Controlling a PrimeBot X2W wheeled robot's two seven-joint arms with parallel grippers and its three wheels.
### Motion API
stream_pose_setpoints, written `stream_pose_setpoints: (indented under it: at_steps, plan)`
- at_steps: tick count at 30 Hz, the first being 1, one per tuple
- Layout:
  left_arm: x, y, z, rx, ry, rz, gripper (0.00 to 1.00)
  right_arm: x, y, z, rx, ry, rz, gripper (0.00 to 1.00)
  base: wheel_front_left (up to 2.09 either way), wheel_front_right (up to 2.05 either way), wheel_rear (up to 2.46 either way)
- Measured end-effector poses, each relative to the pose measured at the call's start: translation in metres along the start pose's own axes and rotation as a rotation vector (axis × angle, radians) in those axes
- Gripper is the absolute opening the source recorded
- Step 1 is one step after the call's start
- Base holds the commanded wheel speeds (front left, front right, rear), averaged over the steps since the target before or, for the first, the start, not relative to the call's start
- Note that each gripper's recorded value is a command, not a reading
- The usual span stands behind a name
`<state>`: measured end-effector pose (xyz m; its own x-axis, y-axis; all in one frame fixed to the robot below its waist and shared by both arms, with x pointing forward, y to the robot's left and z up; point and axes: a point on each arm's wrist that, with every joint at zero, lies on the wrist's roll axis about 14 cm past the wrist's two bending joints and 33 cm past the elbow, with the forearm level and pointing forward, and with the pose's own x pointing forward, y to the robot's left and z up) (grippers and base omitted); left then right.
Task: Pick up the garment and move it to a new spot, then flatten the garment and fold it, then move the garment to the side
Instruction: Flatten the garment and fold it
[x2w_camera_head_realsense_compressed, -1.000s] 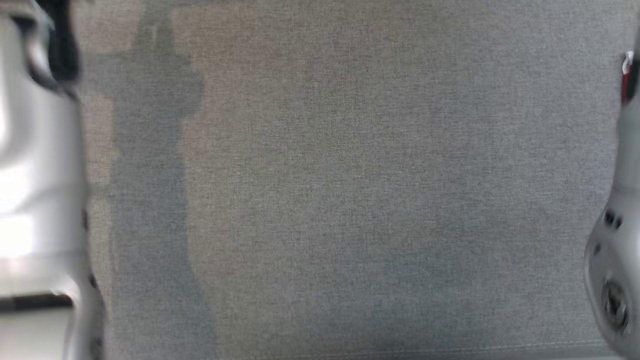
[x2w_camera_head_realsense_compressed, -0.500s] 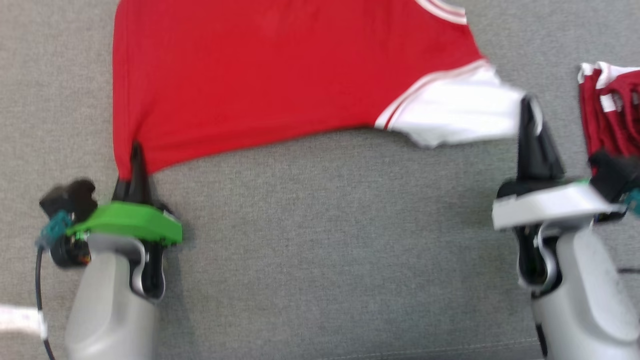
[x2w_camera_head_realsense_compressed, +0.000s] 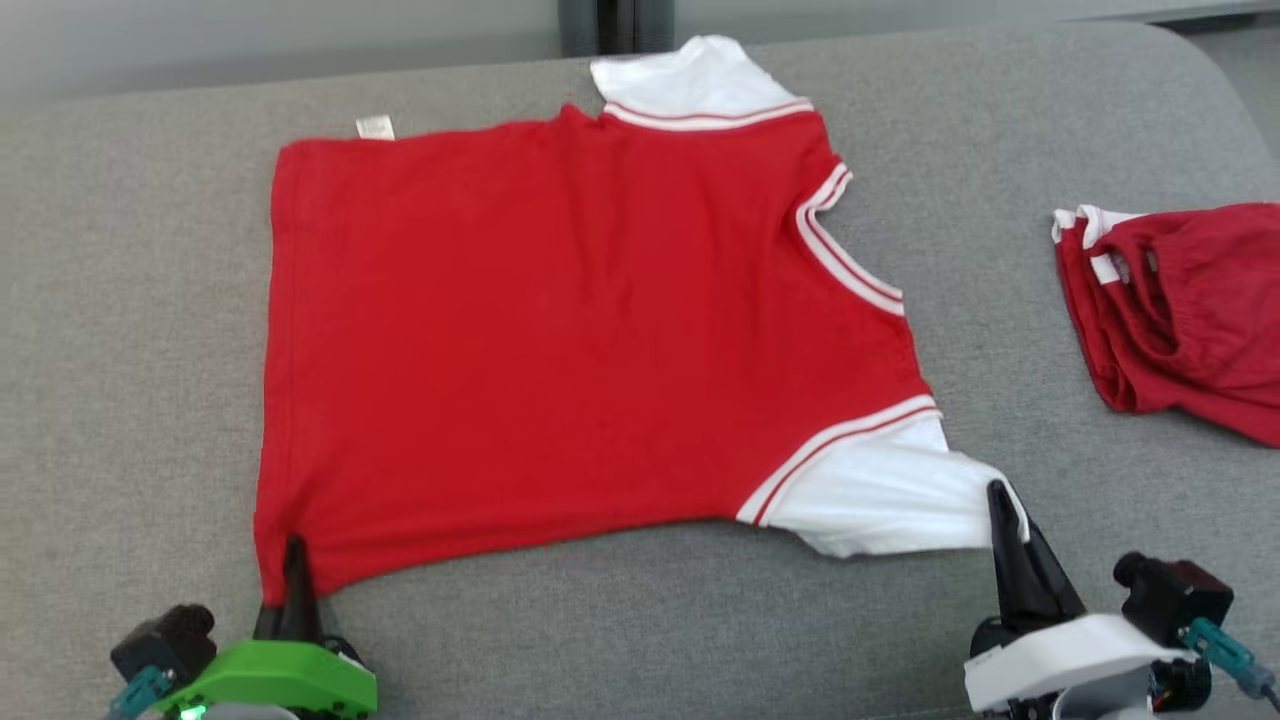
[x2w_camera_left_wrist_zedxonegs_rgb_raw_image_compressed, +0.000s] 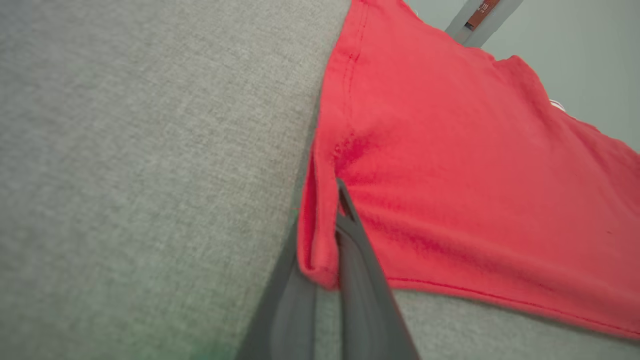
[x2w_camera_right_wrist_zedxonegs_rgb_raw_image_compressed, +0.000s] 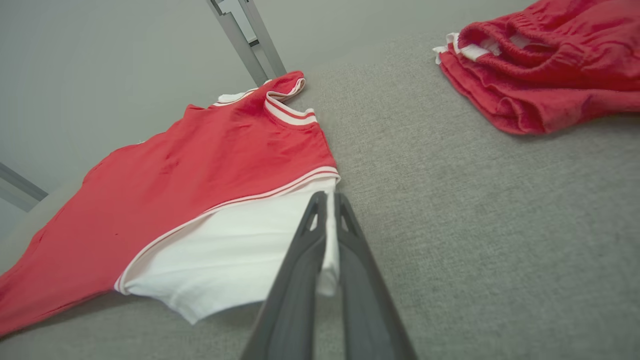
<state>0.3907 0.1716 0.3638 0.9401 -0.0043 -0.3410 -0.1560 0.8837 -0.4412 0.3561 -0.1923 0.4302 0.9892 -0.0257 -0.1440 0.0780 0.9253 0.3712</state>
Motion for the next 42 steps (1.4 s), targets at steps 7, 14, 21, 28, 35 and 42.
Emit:
stream_pose_setpoints:
  at_steps: [7, 14, 21, 28, 35, 42]
  plan:
    - [-0.032, -0.032, -0.001, 0.010, -0.014, -0.115, 0.00, -0.035, -0.005, 0.006, 0.011, -0.026, -0.018, 0.00, 0.00, 0.00, 0.00]
    - [-0.026, -0.066, 0.026, -0.004, -0.093, -0.214, 0.00, -0.014, 0.010, 0.039, 0.018, -0.129, 0.032, 0.00, 0.00, 0.00, 0.00]
    - [-0.001, -0.067, 0.040, -0.012, -0.120, -0.203, 0.00, 0.038, 0.025, 0.060, 0.009, -0.179, 0.074, 0.00, 0.00, 0.00, 0.00]
    - [0.024, -0.068, 0.039, 0.003, -0.097, -0.199, 0.00, 0.084, 0.032, 0.058, -0.028, -0.159, 0.098, 0.00, 0.00, 0.00, 0.00]
    - [0.051, -0.062, 0.039, -0.002, -0.078, -0.170, 0.00, 0.123, 0.039, 0.045, -0.066, -0.114, 0.113, 0.00, 0.00, 0.00, 0.00]
    - [0.071, -0.047, 0.029, -0.032, -0.036, -0.110, 0.00, 0.149, 0.033, 0.035, -0.100, -0.083, 0.087, 0.00, 0.00, 0.00, 0.00]
